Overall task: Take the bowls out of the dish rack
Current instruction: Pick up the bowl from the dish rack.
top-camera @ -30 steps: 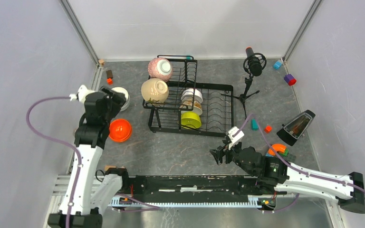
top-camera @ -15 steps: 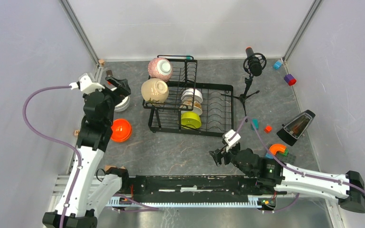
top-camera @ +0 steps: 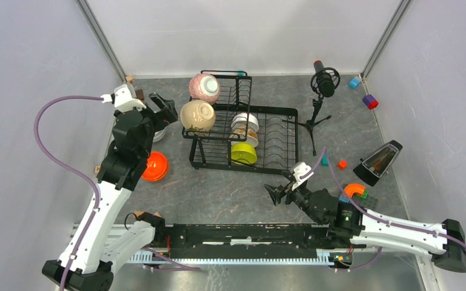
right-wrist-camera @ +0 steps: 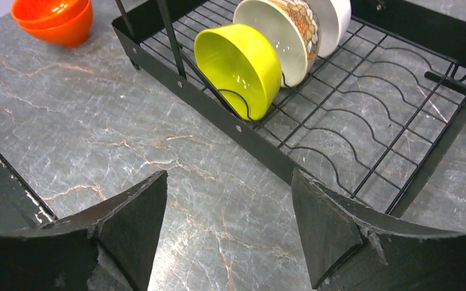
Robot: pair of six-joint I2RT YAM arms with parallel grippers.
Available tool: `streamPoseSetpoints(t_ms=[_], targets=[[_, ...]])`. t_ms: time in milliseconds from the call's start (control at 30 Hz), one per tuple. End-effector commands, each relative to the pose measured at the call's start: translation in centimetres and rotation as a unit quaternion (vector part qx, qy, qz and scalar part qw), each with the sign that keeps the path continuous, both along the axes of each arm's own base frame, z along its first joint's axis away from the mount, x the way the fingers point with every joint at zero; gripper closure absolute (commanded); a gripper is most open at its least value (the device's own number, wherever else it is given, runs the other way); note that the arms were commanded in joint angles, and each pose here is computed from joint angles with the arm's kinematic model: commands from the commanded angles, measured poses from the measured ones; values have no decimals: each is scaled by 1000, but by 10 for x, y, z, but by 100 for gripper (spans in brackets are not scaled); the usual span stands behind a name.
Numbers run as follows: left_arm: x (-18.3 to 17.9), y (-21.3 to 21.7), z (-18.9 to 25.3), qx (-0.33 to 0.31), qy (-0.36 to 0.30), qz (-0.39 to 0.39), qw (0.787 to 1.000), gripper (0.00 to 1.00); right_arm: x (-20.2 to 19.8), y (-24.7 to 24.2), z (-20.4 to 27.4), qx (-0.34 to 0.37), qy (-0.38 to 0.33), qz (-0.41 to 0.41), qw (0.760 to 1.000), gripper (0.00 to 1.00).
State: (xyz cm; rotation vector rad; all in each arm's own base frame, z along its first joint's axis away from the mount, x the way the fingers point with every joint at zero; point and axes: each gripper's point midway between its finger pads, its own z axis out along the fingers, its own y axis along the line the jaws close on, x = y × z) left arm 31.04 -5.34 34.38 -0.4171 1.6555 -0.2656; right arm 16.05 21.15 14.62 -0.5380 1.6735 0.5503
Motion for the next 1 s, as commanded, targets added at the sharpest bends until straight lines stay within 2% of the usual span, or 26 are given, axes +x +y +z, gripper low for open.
streamPoseSetpoints(t_ms=[0, 267, 533, 967], targets=[[-12, 9, -7, 29, 27, 13, 999, 0, 5, 3, 24, 41, -31, -7, 999, 20], [-33, 20, -21, 19, -16, 22, 999, 0, 5, 11, 51, 40, -52, 9, 998, 21], [-37, 6, -17, 10, -33, -16, 999, 0, 8, 14, 73, 47, -60, 4, 997, 21], [-38, -22, -13, 6, -53, -92, 994, 0, 24, 0, 177, 20, -101, -47, 994, 20]])
